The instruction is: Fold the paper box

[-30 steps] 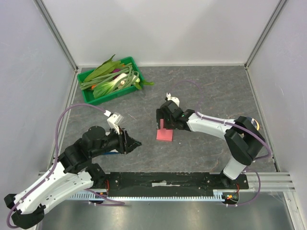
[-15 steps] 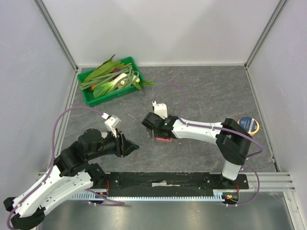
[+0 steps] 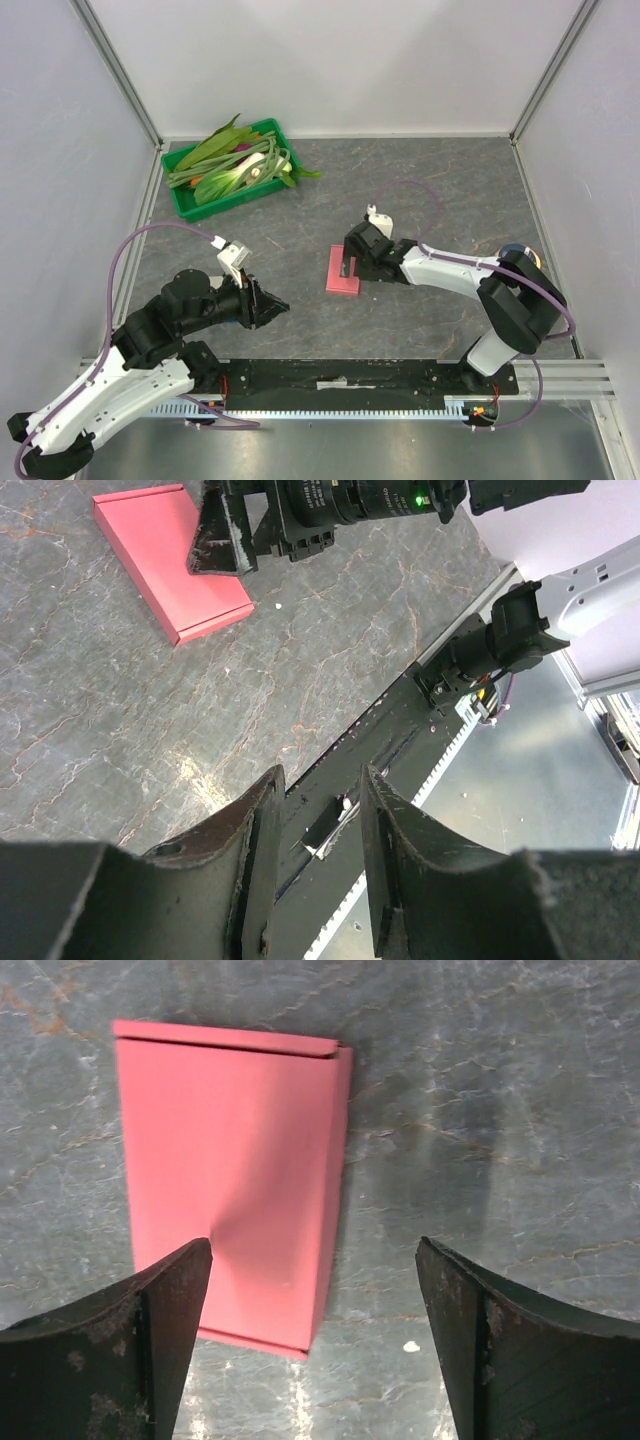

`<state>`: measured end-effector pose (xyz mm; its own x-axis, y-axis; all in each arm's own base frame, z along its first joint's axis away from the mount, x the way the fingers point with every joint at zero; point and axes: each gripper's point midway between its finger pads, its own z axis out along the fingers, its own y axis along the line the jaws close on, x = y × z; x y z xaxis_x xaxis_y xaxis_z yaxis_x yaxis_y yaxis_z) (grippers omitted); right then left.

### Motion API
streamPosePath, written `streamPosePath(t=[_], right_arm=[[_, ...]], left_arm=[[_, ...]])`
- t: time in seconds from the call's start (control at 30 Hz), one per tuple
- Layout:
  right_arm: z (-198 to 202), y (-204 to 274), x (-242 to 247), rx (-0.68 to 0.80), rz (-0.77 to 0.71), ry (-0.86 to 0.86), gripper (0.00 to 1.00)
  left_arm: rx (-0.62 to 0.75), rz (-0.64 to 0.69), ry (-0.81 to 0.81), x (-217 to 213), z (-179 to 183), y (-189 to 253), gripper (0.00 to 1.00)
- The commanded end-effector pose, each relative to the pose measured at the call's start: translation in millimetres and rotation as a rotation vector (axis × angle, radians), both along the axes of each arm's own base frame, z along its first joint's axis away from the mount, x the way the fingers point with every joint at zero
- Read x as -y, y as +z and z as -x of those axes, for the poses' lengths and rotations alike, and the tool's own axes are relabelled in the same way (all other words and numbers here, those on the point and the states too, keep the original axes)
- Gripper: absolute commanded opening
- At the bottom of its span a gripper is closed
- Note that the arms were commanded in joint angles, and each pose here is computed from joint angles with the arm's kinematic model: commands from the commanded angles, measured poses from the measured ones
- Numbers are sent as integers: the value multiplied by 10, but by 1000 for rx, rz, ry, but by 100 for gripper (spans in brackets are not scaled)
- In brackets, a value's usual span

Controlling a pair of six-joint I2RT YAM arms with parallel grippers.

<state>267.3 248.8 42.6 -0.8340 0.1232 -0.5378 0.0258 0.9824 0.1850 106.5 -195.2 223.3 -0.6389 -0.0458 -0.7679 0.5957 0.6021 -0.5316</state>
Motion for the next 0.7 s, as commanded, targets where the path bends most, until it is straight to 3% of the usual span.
streamPosePath(t=[0.0,0.17,0.3,0.67], right_arm=[[-105,85,-146,48,-217,0,88],[-82,29,-211,58,-299,-19,77],[-64,-70,-222,11,-346,-119,52],[-651,135,-75,139,-514,-436,48]], left_arm=[[58,26,-33,18,18,166,42],[65,28,5,-30,-20,176,41],[66,23,15,-34,-40,165,41],[62,22,32,-58,-51,180,40]])
